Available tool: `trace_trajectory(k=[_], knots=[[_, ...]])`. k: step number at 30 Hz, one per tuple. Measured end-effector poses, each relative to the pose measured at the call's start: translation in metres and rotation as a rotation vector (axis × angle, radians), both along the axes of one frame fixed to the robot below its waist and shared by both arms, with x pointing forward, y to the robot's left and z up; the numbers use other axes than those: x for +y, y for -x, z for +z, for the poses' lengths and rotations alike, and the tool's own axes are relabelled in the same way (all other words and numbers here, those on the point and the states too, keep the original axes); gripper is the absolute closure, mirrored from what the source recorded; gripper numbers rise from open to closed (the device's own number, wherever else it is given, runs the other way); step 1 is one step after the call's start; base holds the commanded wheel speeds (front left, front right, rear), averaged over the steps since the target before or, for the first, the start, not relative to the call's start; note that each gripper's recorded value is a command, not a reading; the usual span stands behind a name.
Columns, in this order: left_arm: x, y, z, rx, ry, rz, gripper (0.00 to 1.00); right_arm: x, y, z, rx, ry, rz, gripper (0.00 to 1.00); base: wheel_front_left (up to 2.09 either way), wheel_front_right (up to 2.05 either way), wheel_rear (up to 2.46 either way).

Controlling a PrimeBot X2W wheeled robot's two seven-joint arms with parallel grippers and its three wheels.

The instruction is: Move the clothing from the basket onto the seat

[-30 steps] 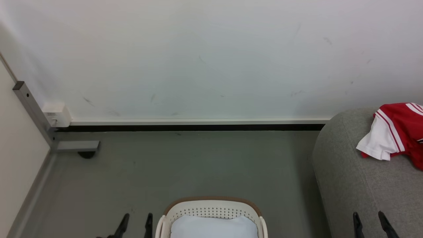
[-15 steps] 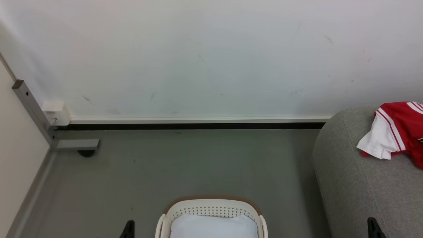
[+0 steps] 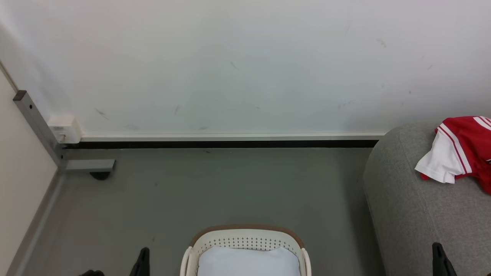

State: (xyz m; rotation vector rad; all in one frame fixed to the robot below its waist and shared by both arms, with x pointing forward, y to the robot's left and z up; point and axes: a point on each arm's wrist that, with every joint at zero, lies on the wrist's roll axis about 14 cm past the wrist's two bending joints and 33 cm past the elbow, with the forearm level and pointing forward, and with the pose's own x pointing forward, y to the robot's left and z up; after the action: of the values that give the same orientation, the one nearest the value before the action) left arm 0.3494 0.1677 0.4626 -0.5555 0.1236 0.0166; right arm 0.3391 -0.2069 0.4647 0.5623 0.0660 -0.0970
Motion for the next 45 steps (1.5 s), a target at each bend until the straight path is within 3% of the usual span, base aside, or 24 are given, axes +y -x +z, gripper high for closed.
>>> trace_trajectory(k=[25,45], knots=[[0.012,-0.013,0.008,0.010,0.347,0.065,1.00,-0.001,-0.015,0.009,-0.023,-0.344,-0.033,1.00,0.00,0.00,0.00],[0.018,-0.021,0.016,-0.004,0.554,0.080,1.00,0.002,-0.027,0.020,-0.051,-0.552,-0.025,1.00,0.00,0.00,0.00]])
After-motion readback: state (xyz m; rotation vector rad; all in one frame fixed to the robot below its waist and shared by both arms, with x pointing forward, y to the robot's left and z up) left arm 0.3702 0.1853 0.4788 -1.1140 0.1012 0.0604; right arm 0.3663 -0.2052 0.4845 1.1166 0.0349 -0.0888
